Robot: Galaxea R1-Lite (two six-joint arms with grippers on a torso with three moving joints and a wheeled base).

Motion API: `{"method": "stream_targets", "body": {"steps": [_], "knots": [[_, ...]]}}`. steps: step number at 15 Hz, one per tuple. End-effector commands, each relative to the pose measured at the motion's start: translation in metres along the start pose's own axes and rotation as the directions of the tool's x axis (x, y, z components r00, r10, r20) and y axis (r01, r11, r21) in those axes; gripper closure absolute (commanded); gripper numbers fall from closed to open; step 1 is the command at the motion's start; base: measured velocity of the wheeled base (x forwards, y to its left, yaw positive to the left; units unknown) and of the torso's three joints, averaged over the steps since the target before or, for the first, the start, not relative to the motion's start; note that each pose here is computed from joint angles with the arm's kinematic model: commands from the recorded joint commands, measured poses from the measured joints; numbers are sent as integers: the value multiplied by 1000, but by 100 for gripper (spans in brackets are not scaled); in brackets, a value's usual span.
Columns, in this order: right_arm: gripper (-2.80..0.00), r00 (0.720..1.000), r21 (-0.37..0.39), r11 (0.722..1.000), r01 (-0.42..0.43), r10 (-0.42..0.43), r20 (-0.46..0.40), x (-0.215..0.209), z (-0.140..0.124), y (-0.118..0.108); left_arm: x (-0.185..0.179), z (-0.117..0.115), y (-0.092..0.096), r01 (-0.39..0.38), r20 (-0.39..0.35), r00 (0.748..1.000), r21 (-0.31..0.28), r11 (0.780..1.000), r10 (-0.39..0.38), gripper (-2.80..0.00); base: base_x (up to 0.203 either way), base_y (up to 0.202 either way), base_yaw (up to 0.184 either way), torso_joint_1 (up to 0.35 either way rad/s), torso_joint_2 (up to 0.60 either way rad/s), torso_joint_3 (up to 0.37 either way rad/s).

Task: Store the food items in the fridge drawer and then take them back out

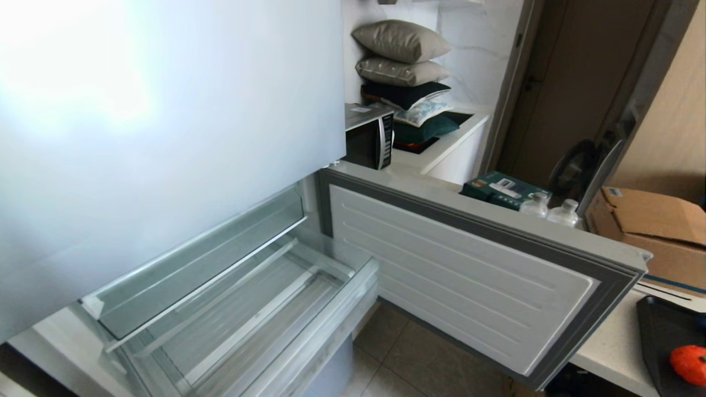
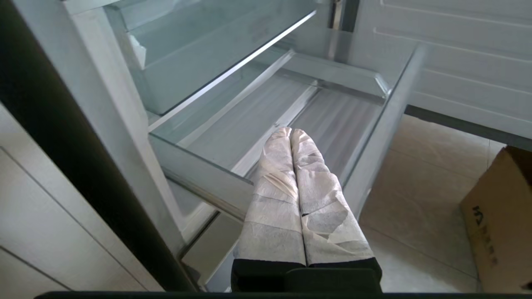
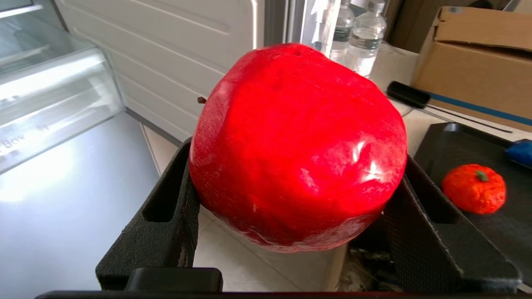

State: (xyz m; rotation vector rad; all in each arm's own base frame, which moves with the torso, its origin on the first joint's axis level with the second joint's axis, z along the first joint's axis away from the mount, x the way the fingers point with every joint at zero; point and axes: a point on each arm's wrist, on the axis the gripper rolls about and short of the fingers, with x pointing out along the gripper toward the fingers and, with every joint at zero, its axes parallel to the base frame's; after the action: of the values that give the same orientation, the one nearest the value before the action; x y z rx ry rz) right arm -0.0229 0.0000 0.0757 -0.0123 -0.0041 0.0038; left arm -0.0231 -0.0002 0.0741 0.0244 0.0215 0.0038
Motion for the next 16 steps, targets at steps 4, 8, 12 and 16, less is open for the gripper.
{"method": "stream_targets", "body": {"steps": [4,8,12,16], "knots": [[0,1000,-20,1000,10,-10,7,0,13,0,0,0,0,-1,0,1000,0,1000,1,0,0,0,0,0,0,0],[0,986,147,976,158,-150,-67,16,67,-3,0,0,0,-1,0,1000,0,1000,1,0,0,0,0,0,0,0],[0,858,293,807,512,-466,-216,45,87,-13,0,0,0,-1,0,1000,0,1000,1,0,0,0,0,0,0,0],[0,725,373,624,687,-550,-415,78,81,-48,0,0,0,-1,0,1000,0,1000,1,0,0,0,0,0,0,0]]}}
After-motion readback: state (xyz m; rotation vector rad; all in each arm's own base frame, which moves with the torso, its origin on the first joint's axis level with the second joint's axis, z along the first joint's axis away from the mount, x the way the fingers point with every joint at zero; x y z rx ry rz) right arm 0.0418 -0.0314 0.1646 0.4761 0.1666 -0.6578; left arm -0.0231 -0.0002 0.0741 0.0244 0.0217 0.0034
